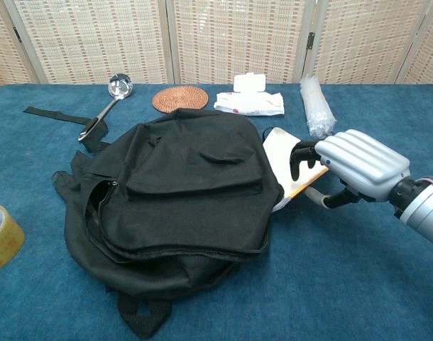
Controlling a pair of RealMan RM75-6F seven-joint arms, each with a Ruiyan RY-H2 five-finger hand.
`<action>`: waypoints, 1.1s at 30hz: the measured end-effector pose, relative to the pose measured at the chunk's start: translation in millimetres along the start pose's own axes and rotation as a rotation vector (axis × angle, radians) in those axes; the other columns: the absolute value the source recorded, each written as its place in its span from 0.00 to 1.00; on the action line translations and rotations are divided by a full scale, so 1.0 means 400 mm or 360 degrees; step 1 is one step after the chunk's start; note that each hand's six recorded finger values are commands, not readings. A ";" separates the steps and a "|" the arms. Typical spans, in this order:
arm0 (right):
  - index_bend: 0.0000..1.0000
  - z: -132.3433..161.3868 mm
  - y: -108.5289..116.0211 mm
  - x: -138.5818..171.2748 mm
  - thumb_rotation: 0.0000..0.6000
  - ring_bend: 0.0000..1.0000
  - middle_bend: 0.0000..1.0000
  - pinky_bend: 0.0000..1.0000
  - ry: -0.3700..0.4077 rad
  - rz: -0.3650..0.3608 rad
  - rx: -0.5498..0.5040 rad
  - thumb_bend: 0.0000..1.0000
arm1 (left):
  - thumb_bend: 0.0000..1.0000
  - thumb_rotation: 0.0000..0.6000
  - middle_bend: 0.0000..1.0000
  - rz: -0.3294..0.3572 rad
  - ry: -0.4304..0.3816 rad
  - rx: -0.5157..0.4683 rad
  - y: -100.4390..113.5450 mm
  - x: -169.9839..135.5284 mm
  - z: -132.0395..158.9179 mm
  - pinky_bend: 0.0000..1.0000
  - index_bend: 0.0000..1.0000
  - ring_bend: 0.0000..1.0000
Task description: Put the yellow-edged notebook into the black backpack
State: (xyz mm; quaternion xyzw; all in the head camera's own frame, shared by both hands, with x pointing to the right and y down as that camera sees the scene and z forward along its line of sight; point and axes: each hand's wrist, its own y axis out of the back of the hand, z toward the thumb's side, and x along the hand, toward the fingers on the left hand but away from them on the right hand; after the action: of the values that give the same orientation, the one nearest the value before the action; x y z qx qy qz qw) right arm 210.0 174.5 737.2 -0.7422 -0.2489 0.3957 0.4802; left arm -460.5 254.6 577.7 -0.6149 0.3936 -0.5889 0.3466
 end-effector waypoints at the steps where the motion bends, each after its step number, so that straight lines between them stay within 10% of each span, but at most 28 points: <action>1: 0.52 -0.001 0.000 -0.001 1.00 0.42 0.36 0.39 -0.0003 -0.0001 -0.0001 0.46 | 0.23 1.00 0.04 -0.0001 0.0001 -0.0001 0.000 0.000 -0.001 0.00 0.14 0.07; 21: 0.76 -0.034 0.010 0.006 1.00 0.47 0.47 0.43 -0.0063 -0.0034 0.0045 0.46 | 0.23 1.00 0.04 0.0005 -0.0025 0.0001 0.005 0.005 0.006 0.00 0.12 0.06; 33: 0.85 -0.162 0.158 0.090 1.00 0.51 0.53 0.45 -0.0207 -0.0367 0.0157 0.46 | 0.23 1.00 0.04 -0.0006 -0.0315 0.0031 0.028 0.091 0.099 0.00 0.13 0.06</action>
State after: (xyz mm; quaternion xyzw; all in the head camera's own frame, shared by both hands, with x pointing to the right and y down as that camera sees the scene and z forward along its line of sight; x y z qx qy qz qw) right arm 283.0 141.8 681.9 -0.6569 -0.3435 0.3970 0.5412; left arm -421.8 215.6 581.3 -0.6673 0.3506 -0.5298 0.3887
